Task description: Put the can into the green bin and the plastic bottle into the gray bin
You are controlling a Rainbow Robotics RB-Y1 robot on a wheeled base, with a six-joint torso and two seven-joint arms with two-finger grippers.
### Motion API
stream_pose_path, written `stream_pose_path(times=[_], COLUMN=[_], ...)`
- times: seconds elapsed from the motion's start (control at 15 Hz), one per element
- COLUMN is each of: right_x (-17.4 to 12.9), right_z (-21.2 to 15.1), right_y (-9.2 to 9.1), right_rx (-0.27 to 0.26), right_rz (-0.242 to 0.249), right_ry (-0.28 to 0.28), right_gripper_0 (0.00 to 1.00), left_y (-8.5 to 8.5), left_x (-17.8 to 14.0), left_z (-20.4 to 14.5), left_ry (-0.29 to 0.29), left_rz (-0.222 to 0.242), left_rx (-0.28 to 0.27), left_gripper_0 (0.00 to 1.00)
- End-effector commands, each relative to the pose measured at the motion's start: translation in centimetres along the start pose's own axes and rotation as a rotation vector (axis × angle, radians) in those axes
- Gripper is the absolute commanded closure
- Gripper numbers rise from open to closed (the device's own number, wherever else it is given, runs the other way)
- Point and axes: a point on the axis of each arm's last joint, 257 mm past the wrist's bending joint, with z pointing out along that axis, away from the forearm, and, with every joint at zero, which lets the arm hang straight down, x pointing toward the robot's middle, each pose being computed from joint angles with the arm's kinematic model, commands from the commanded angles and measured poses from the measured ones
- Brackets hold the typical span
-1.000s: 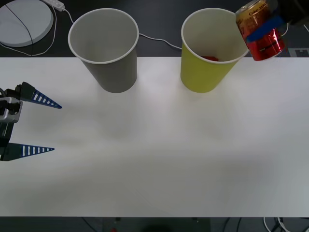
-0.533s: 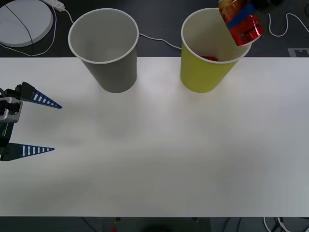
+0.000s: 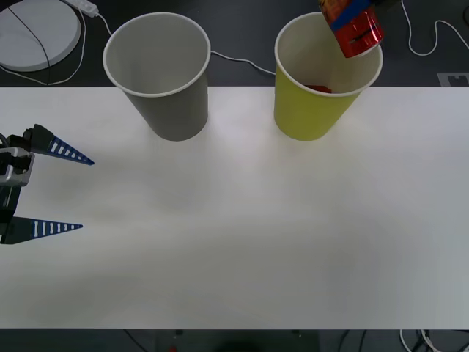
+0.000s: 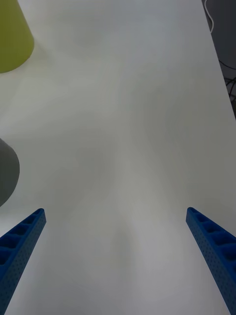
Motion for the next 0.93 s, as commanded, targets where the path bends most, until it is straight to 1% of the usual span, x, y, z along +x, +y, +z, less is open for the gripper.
stream_pose_path(times=[0.07, 0.2, 0.33, 0.53, 0.6, 0.73, 0.8, 0.93], right_x=[0.1, 0.1, 0.5, 1.5, 1.9, 2.1, 2.5, 3.5], right_z=[0.0, -0.2, -0.4, -2.2, -3.0, -4.1, -4.3, -5.1], right_y=[-0.2, -0.2, -0.2, 0.1, 0.6, 1.4, 2.1, 2.8], right_rx=[0.004, 0.007, 0.001, -0.005, -0.029, -0.07, -0.1, -0.125], right_rz=[-0.012, -0.022, -0.022, -0.059, -0.067, -0.083, -0.093, -0.121], right_ry=[0.002, 0.002, 0.011, 0.038, 0.039, 0.013, 0.002, -0.016], right_gripper_0=[0.0, 0.0, 0.0, 0.0, 0.0, 0.0, 0.0, 0.0], left_y=[0.0, 0.0, 0.0, 0.0, 0.0, 0.0, 0.0, 0.0], left_x=[0.0, 0.0, 0.0, 0.0, 0.0, 0.0, 0.0, 0.0], left_z=[0.0, 0.0, 0.0, 0.0, 0.0, 0.0, 0.0, 0.0], left_ry=[0.0, 0.0, 0.0, 0.0, 0.0, 0.0, 0.0, 0.0], left_rz=[0.0, 0.0, 0.0, 0.0, 0.0, 0.0, 0.0, 0.0], left_rx=[0.0, 0.0, 0.0, 0.0, 0.0, 0.0, 0.0, 0.0], left_gripper_0=[0.0, 0.0, 0.0, 0.0, 0.0, 0.0, 0.0, 0.0])
